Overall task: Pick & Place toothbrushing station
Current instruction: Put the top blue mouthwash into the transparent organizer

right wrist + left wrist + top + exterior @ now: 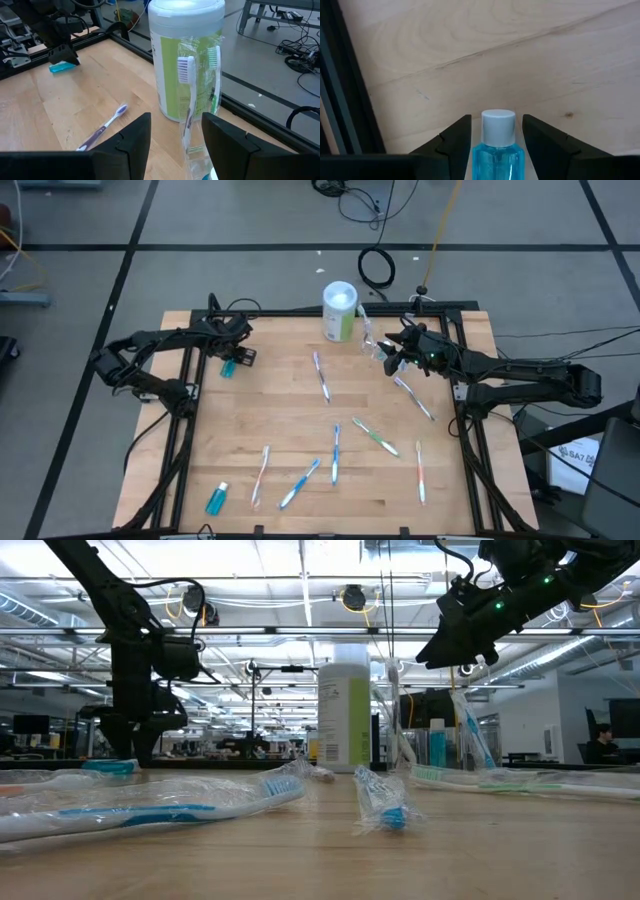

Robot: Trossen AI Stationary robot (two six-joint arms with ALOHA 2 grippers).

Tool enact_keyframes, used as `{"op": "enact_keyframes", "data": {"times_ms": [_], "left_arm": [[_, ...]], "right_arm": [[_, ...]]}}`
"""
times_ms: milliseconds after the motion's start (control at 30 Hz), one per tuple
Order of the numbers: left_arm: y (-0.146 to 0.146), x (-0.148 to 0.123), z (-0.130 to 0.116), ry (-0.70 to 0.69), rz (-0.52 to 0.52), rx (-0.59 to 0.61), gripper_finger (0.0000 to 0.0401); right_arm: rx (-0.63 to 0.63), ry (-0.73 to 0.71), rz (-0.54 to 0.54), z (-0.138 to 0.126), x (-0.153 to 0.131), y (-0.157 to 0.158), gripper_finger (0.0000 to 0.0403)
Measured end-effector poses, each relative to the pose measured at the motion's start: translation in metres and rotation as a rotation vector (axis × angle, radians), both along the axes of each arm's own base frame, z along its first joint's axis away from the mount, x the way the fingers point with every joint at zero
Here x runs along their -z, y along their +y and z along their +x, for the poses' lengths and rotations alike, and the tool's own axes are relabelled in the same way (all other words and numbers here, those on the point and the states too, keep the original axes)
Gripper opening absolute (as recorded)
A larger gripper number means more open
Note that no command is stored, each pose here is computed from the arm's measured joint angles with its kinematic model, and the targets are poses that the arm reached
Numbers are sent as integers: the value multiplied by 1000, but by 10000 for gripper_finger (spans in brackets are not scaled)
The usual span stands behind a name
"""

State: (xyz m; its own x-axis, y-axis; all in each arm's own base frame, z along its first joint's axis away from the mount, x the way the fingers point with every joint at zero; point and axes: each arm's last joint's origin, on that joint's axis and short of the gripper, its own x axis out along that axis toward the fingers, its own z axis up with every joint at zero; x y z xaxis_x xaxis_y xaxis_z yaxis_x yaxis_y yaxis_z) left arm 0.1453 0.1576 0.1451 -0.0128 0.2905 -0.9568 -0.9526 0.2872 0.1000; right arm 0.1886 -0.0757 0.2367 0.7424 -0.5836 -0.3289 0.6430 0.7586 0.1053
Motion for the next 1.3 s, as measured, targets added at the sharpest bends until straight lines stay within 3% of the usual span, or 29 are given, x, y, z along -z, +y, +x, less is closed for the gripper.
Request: {"op": "enact_keyframes", "data": {"times_ms": [300, 767, 1100, 1300], "left_arm": [[0, 0, 0, -12, 1, -38, 184], [-12, 15, 1, -6, 35, 53, 183], [-12, 16, 2, -38, 14, 44, 101], [-11, 16, 4, -67, 25, 11, 109]], "right_arm": [[0, 0, 0, 0, 0, 0, 171], [-1, 0, 0, 0, 0, 0, 171], [0, 0, 0, 0, 0, 0, 171], [0, 0, 0, 0, 0, 0, 171]]}}
